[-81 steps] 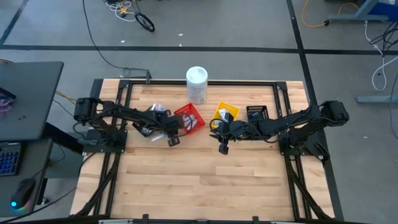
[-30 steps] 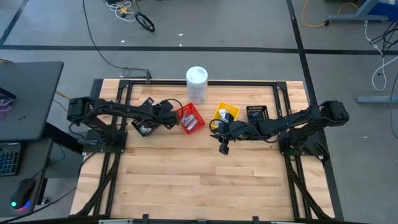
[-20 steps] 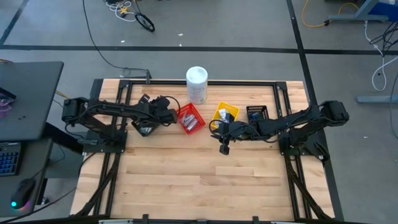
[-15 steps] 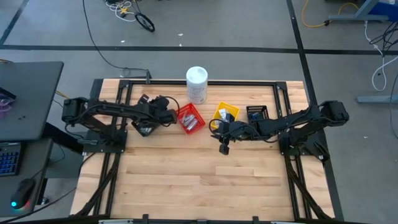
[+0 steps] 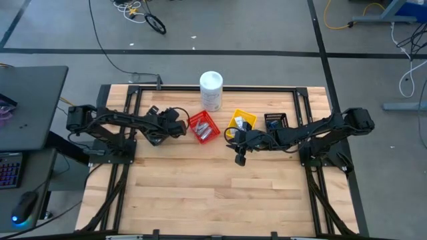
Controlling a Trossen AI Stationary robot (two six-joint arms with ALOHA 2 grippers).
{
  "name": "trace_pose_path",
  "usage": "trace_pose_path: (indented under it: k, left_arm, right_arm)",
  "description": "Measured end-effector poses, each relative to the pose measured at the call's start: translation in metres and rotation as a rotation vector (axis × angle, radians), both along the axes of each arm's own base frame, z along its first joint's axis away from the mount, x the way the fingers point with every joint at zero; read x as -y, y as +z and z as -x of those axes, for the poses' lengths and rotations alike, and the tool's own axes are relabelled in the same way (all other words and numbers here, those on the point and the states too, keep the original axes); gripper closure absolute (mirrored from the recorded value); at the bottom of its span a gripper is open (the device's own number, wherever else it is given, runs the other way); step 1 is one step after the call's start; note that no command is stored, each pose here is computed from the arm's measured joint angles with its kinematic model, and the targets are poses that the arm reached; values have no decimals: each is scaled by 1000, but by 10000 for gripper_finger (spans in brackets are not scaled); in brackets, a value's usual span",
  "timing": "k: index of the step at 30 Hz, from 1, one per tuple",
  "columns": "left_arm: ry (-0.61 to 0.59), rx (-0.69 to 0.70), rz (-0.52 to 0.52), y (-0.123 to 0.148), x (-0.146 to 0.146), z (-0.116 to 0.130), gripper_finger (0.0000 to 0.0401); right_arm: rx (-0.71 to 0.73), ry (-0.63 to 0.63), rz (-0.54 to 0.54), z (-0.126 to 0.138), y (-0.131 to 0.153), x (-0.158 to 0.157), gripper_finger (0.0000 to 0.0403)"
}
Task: Pick & Place Travel size toiletries
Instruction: Put the blue toothbrush into the left black basket, then return to Home Position
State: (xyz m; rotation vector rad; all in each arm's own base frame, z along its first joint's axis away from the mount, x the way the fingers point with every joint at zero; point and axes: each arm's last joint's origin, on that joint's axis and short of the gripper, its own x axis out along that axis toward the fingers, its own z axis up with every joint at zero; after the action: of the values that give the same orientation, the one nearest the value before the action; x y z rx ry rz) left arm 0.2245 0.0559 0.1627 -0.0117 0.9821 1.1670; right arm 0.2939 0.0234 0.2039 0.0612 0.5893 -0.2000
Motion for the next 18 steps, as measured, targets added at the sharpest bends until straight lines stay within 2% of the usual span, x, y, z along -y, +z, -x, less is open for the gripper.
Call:
trace_pose_path:
  k: [2, 9, 12, 18]
  left_arm:
    - [-6, 5, 32, -1, 0, 0, 311]
    - [-23, -10, 46, -1, 1, 0, 250]
    - [-9, -5, -11, 4, 0, -2, 228]
    - [-27, 13, -37, 25, 3, -15, 220]
  right_arm:
    - [2, 0, 0, 0, 0, 0, 299]
    - [2, -1, 1, 0, 0, 0, 299]
    - [2, -1, 1, 0, 0, 0, 299]
    - [2, -1, 1, 0, 0, 0, 299]
